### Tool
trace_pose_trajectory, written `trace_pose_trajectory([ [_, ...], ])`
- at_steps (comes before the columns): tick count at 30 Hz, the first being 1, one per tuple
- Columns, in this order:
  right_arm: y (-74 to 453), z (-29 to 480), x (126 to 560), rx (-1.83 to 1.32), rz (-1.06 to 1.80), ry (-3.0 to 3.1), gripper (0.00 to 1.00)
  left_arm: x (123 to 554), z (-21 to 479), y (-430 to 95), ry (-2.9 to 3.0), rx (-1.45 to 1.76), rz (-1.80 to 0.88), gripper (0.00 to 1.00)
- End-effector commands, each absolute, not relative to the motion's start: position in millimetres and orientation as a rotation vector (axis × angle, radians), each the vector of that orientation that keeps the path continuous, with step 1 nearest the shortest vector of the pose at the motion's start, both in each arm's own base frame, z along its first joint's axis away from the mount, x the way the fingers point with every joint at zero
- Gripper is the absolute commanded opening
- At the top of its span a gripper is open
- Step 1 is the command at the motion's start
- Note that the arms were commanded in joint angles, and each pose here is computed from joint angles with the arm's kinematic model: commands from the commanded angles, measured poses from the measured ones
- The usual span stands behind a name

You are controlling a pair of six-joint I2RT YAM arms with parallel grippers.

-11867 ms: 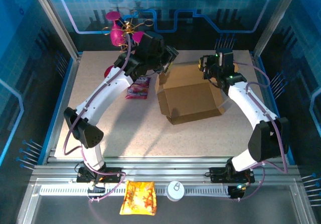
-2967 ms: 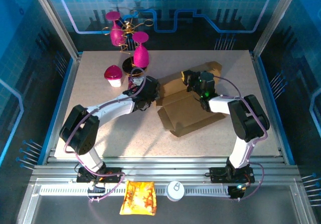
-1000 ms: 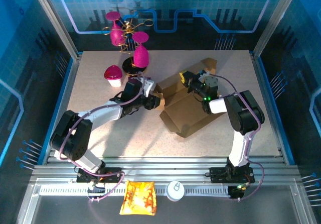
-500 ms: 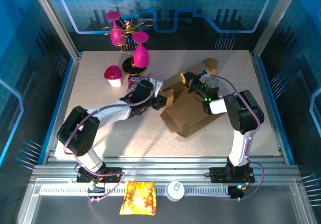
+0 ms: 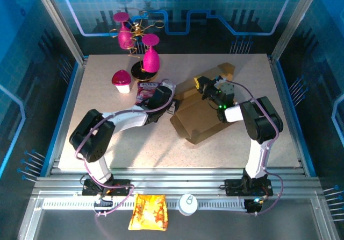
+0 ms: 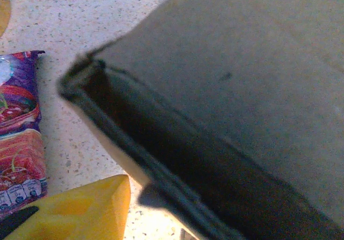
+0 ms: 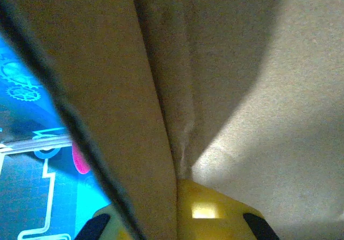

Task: Fold the paper box

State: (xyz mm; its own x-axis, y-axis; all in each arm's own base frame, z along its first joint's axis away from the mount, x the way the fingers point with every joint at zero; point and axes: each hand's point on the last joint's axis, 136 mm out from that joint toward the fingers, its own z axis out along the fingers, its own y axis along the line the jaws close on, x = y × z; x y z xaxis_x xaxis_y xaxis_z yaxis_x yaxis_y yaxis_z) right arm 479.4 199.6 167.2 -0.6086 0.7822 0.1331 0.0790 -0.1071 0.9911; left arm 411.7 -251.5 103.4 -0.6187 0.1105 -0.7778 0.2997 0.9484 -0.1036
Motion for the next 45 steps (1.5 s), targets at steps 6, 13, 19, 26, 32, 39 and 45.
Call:
trace_pose_trajectory([
  [6,206.0,175.6,480.9,0.952,1.796,1.649,0.0,439.0,101.6,-241.9,2.201,0.141,-0.142,0.38],
  [13,216.5,168.8,479.3,0.995,1.791,1.651,0.0,453.6,91.2,-232.5,2.22,0.026,0.013,0.3],
  [19,215.7,175.0,478.0,1.016,1.773,1.651,0.0,461.3,88.6,-224.7,2.223,-0.061,0.111,0.11],
  [26,215.1,189.8,484.7,1.018,1.779,1.637,0.0,465.9,85.9,-223.0,2.231,-0.063,0.169,0.0],
  [32,213.5,194.8,486.7,1.034,1.777,1.629,0.0,466.8,82.0,-224.2,2.257,-0.042,0.202,0.0],
  [39,213.1,198.3,486.6,1.053,1.773,1.635,0.0,470.0,69.3,-222.0,2.304,-0.043,0.229,0.27],
  [45,209.0,197.2,484.9,1.065,1.765,1.635,0.0,479.1,63.2,-217.2,2.305,-0.075,0.208,0.24],
])
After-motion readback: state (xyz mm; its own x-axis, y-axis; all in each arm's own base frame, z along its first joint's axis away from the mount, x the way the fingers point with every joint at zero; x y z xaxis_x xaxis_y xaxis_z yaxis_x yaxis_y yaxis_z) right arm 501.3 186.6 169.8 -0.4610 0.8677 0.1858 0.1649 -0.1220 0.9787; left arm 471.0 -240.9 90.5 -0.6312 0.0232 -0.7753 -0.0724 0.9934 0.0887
